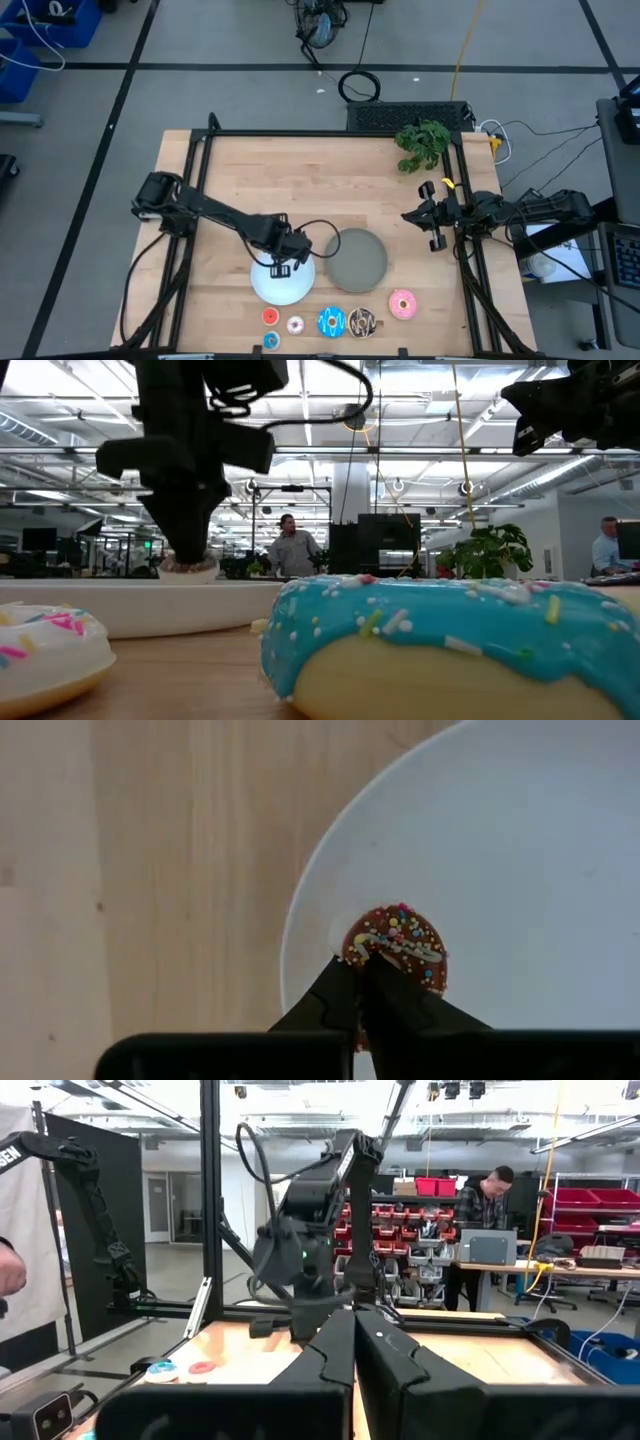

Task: Pick & Place donuts
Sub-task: Put the small brown donut on the white plate, then put the small blue donut on the white plate

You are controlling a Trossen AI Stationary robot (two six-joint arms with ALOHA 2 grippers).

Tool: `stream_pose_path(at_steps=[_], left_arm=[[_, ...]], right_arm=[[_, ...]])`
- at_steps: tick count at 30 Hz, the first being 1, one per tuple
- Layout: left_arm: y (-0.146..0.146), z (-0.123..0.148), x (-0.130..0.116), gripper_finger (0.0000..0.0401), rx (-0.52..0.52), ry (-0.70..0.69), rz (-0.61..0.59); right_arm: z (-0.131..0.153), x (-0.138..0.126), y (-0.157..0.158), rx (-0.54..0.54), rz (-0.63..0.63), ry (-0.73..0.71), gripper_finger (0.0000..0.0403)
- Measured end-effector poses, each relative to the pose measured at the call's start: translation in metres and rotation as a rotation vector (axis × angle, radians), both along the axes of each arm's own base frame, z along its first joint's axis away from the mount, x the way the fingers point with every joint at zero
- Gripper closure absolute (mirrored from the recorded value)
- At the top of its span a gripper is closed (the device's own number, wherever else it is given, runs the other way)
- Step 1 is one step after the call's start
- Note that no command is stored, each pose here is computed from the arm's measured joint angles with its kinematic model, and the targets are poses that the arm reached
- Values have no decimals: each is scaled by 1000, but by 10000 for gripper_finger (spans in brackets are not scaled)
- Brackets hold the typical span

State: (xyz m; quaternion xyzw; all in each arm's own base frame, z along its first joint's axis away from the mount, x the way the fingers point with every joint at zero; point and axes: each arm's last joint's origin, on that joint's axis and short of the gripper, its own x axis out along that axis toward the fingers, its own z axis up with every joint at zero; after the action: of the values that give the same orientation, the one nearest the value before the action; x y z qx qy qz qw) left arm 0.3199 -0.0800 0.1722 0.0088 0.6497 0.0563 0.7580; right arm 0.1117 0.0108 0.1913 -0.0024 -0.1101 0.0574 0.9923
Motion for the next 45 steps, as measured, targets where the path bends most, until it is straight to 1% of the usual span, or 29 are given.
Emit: stream_pose_path(at_steps=[3,6,9,12,15,23,26,29,32,34,38,39,41,43,45], left_arm=[[0,-11,-1,367,-44,22,-23],[-2,-16,-1,362,-72,41,-49],[-2,-18,-2,358,-83,58,-40],[-3,-16,-3,341,-70,56,-32],[-3,-15,-4,307,-66,50,-5],[-4,-11,-2,188,-73,50,27],[-5,-1,3,158,-76,38,12],[-6,11,8,140,-74,27,-7],[-8,27,11,132,-44,32,-22],[-10,38,11,131,-27,50,-8],[-19,66,7,131,-38,103,128],[-25,72,4,132,-39,111,139],[-42,82,-3,142,-30,108,95],[-62,94,-14,158,-26,61,18],[-76,107,-23,177,-34,11,-11]], right_arm=[[0,0,0,0,0,-3,403],[1,0,0,1,0,-7,403],[2,0,0,2,0,-17,403],[2,0,0,2,0,-18,403],[2,-1,0,2,0,-19,403],[2,-1,0,9,2,-23,403],[2,-1,0,9,2,-24,403],[2,-1,0,9,2,-24,403],[2,-1,0,9,2,-23,403],[2,-1,0,9,2,-23,403],[2,-1,0,9,2,-24,403],[2,-1,0,9,2,-24,403],[2,-1,0,9,2,-24,403],[2,-1,0,10,2,-24,403],[2,-1,0,16,4,-22,403]])
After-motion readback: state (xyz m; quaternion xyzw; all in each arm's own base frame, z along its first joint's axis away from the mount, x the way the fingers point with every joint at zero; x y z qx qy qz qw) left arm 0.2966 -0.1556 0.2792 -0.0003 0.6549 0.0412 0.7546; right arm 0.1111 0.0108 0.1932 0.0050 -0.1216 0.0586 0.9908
